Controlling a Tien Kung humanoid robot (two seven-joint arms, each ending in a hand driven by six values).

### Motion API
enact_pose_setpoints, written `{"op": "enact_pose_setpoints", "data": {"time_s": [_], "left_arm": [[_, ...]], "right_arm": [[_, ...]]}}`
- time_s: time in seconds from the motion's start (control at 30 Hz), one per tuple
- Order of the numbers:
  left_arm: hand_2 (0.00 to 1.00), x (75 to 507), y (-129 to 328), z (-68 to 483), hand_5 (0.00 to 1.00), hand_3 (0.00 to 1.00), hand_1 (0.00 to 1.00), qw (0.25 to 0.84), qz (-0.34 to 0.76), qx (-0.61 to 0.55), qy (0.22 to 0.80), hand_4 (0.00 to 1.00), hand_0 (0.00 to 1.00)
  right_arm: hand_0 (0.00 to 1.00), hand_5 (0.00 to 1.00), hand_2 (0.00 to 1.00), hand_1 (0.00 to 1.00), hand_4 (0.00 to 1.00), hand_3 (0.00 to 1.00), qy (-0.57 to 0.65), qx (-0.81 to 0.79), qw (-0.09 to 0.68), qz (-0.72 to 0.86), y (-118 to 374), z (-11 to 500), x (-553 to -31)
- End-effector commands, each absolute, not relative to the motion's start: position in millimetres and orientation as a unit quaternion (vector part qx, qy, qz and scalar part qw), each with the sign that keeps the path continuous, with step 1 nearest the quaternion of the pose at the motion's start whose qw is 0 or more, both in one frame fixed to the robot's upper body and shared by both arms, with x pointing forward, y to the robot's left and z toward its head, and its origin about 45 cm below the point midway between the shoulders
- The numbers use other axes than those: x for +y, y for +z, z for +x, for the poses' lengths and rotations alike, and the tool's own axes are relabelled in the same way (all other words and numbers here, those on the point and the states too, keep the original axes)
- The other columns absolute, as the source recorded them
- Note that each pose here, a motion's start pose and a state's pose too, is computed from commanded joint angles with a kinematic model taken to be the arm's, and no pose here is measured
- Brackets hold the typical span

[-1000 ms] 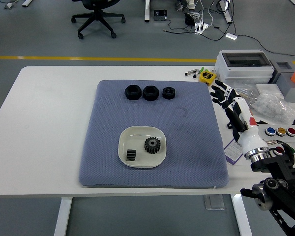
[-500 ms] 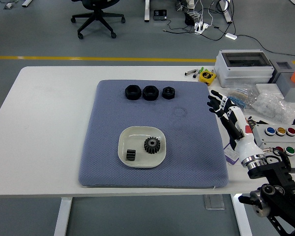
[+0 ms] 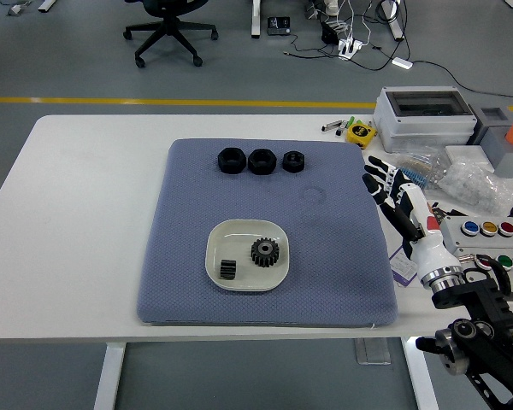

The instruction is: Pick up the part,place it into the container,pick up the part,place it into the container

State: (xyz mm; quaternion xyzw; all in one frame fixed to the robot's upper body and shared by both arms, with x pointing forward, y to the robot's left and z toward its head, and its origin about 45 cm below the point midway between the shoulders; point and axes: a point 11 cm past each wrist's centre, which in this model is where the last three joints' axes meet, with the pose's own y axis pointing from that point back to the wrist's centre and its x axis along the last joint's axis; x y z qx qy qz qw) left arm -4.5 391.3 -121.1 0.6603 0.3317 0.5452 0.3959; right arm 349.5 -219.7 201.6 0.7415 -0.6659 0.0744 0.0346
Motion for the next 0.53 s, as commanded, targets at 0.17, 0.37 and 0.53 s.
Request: {"op": "enact_pose_setpoints", "data": {"time_s": [0.17, 0.37, 0.53], "left_arm": [[0.471, 391.3, -121.2, -4.1, 0.63, 0.31, 0.447, 0.397, 0.661, 0.333, 0.543, 0.878, 0.283], [0.472, 391.4, -121.5, -3.2, 0.632, 0.319, 0.446, 0.401, 0.66, 0.34, 0.536, 0.874, 0.286], [0.472, 390.9, -121.9, -2.8, 0.632, 0.319, 0.446, 0.404, 0.66, 0.343, 0.532, 0.874, 0.286]], "right_arm": [[0.826, 0.797, 0.844, 0.804, 0.998, 0.862, 0.073, -0.666, 0.036, 0.741, 200.6, 349.4, -220.2], [0.809, 0.715, 0.837, 0.795, 0.998, 0.865, 0.075, -0.686, 0.05, 0.722, 198.3, 350.2, -226.3], [0.809, 0.715, 0.837, 0.795, 0.998, 0.865, 0.073, -0.682, 0.053, 0.726, 196.2, 349.4, -225.5]]}}
